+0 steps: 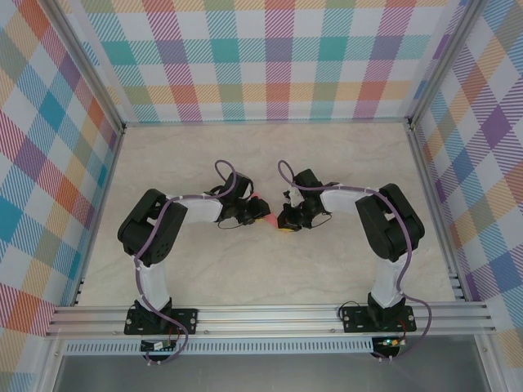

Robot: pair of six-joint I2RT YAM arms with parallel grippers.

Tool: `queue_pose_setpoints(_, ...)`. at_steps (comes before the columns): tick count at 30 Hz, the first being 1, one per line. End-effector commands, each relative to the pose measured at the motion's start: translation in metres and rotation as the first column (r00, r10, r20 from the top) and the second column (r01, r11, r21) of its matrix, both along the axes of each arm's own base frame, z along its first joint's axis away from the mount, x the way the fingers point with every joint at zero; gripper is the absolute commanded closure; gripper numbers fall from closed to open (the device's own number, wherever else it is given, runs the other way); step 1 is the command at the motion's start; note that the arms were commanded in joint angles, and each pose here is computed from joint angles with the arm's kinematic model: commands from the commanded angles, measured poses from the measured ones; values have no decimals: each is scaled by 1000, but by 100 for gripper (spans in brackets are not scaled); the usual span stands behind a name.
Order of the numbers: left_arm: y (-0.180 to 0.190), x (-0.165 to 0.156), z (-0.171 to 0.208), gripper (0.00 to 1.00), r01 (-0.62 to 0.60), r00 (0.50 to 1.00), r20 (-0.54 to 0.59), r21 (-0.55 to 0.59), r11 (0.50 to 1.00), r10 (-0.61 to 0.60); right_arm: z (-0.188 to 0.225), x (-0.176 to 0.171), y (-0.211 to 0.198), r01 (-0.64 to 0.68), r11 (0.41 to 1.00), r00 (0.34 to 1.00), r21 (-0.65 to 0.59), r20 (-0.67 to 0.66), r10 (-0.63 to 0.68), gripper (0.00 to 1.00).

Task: Fold a paper plane with a square sheet of paper (pick it up from the middle)
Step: Fold the wing for the fifth time at the center of the table.

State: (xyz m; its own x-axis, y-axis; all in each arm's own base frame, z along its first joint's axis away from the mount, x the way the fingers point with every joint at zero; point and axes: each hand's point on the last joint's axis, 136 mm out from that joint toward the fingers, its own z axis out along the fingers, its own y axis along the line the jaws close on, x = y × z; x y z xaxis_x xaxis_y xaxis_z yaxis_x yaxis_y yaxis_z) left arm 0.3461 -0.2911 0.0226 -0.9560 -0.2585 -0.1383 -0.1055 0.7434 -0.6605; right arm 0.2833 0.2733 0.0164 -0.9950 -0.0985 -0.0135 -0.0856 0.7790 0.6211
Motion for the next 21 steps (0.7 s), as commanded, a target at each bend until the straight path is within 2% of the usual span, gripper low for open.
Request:
queue_pose_setpoints(1, 37, -16, -59, 74, -56, 992, -98, 209, 976, 78, -19, -20, -22, -7, 996, 998, -94, -61, 1, 92)
queue_pose_setpoints(16, 45, -16, -63, 74, -77, 990, -98, 255, 964, 105, -38, -55, -50, 43, 993, 989, -106, -139, -58, 94)
queue_pose_setpoints(21, 41, -17, -64, 74, -64, 990, -105, 236, 970, 91, -23, -50, -44, 51, 997, 993, -55, -105, -57, 94)
